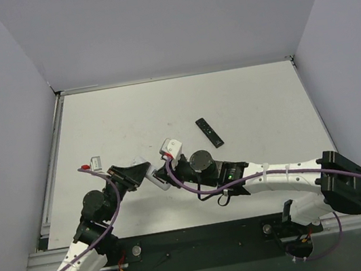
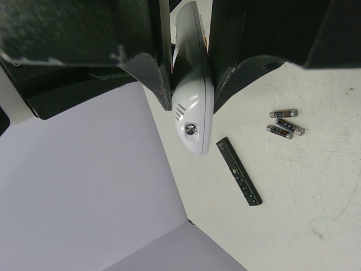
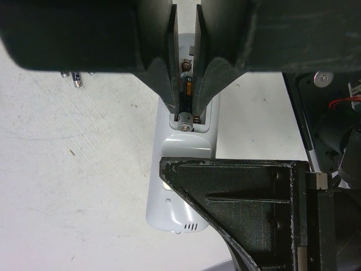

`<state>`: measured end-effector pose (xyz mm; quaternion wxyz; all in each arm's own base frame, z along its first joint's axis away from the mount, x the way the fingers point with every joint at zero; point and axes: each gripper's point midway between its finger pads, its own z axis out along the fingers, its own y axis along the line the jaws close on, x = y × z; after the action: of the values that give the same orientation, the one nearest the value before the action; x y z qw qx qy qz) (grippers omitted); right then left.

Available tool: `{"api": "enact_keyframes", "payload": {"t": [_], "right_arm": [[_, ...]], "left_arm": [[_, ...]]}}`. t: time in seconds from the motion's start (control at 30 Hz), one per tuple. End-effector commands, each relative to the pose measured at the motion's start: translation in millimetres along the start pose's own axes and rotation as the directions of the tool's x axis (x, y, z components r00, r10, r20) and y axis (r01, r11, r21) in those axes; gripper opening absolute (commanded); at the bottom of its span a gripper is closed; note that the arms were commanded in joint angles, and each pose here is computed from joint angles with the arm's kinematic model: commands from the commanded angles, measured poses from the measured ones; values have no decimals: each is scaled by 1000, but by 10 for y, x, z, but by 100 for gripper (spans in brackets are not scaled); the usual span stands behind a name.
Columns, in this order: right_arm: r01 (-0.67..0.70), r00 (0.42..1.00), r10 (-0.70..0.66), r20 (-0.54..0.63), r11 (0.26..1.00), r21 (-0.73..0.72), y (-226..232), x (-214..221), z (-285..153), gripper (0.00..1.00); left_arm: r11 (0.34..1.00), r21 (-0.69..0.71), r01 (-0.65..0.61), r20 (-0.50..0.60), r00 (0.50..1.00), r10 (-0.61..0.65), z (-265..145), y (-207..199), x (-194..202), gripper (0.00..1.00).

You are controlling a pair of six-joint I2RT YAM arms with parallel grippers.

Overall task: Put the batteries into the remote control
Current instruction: Load the battery into the remote control.

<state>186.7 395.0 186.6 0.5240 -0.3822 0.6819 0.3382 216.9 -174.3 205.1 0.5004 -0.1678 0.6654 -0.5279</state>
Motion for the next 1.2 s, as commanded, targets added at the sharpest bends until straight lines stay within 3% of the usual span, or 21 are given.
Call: {"api": "enact_keyframes", "payload": {"t": [0.0,0.43,0.9,1.17], "right_arm": [[5,1000,-5,8,1000,-5,7,26,35,0],[4,1000,-4,-13,1000,-14,30,104,45,14],[-6,1000,6,0,1000,-6,19,74,23,19],[5,1000,-5,23,1000,-7,18,-67,-78,34]], "left_arm": [[994,113,2,62,998,-9,-15,-444,-248,0],[993,114,11,79,997,-20,-6,-512,-315,0],[996,93,15,66,998,-21,-3,-458,-281,0],[999,37,4,12,1000,-5,40,-326,-172,0]]}}
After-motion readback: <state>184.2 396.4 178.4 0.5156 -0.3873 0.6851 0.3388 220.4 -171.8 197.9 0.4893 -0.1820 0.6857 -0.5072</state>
